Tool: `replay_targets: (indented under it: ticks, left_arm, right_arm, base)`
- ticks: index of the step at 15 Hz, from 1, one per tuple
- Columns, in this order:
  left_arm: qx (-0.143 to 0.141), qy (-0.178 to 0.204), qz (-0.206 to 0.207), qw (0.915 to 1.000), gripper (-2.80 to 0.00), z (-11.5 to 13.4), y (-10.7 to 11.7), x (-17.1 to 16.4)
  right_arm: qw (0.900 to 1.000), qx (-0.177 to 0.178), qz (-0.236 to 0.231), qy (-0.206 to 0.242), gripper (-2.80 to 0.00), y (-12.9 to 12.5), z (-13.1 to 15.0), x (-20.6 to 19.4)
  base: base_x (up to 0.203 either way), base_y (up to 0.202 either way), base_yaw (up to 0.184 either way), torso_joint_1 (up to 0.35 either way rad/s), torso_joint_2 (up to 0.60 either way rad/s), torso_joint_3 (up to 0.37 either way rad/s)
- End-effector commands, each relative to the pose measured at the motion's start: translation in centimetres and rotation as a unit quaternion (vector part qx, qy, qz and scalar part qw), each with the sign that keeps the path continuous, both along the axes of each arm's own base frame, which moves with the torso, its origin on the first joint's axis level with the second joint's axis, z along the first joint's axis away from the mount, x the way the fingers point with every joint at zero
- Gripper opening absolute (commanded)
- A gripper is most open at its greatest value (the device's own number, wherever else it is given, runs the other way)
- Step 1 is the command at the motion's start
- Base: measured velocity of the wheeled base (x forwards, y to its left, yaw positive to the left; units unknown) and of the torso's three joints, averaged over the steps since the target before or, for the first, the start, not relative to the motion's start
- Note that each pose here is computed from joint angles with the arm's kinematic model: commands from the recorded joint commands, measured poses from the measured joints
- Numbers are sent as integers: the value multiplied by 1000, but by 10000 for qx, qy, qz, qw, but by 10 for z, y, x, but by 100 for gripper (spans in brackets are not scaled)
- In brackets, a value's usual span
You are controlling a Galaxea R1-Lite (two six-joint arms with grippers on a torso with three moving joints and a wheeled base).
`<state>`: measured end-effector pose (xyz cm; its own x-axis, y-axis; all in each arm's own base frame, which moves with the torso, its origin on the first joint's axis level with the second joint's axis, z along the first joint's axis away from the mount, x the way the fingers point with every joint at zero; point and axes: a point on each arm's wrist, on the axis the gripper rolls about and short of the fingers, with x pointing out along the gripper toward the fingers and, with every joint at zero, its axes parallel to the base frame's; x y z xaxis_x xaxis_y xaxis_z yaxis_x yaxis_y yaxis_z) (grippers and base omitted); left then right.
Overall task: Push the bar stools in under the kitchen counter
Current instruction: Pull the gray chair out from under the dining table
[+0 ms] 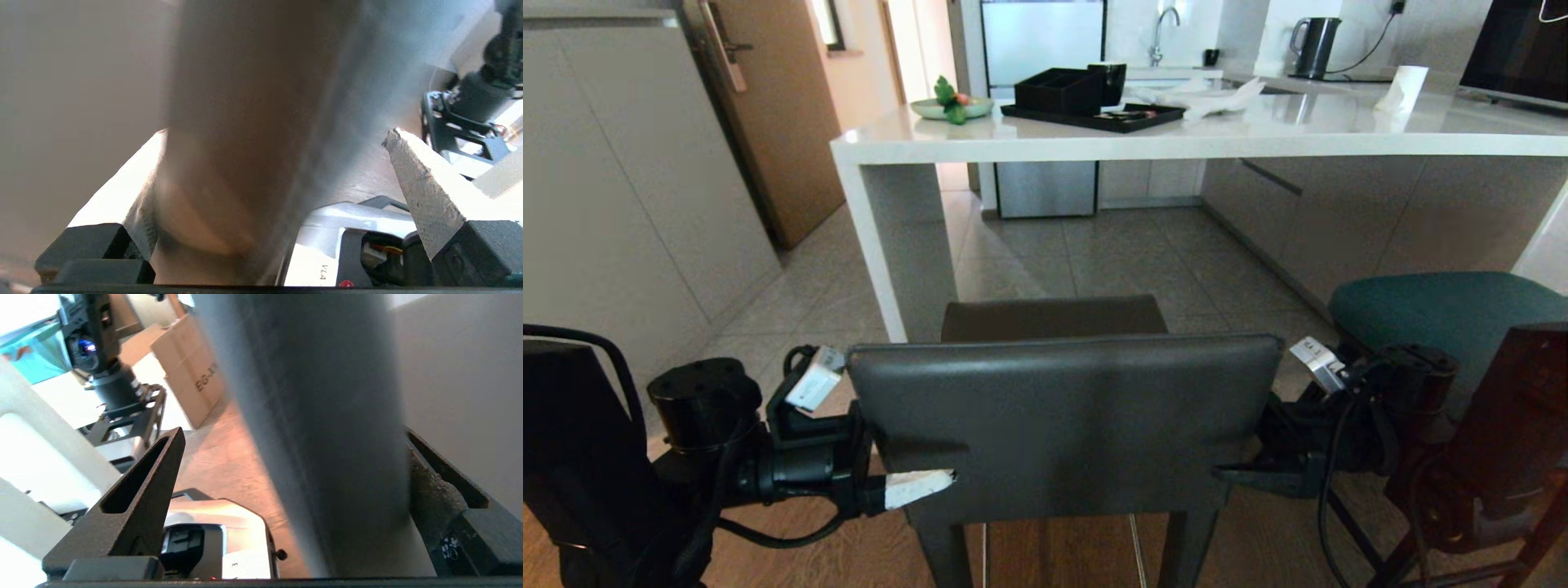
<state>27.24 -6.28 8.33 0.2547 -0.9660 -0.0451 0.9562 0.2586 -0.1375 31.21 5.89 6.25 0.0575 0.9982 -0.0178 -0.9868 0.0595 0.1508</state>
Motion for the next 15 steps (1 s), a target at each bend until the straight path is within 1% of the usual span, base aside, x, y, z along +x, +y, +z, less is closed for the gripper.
replay_targets:
  ticks: [1, 2, 4, 6, 9, 11, 13, 15]
  left_arm:
    - [-10, -58, 3, 10000, 0, 1, 1, 1]
    - [-12, -70, 24, 10000, 0, 2, 1, 1]
    - [6, -97, 218, 9997, 0, 2, 2, 3]
    - [8, -99, 323, 9994, 0, 2, 6, 4]
    - [11, -65, 704, 9975, 0, 3, 22, 6]
    - [28, 28, 871, 9962, 0, 0, 32, 3]
    - [41, 83, 935, 9956, 0, -1, 36, -3]
    - [38, 34, 923, 9957, 0, 4, 35, -9]
  right_arm:
    - [10000, 9, 0, -69, 0, -1, 2, 0]
    - [10000, 10, -5, -75, 0, -1, 2, 0]
    - [10000, 11, -21, -92, 0, -2, 3, 0]
    - [9999, 15, -60, -120, 0, -5, 5, 0]
    - [9995, 18, -241, -181, 0, -17, 9, 0]
    - [9991, 20, -363, -196, 0, -28, 12, -1]
    - [9989, 17, -435, -147, 0, -34, 13, -8]
    - [9988, 6, -458, -164, 0, -38, 14, -16]
  base:
    - [0, 0, 0, 0, 0, 0]
    - [0, 0, 0, 0, 0, 0]
    - [0, 0, 0, 0, 0, 0]
    - [0, 0, 0, 0, 0, 0]
    - [0, 0, 0, 0, 0, 0]
    - [0, 0, 0, 0, 0, 0]
    - [0, 0, 0, 0, 0, 0]
    - [0, 0, 0, 0, 0, 0]
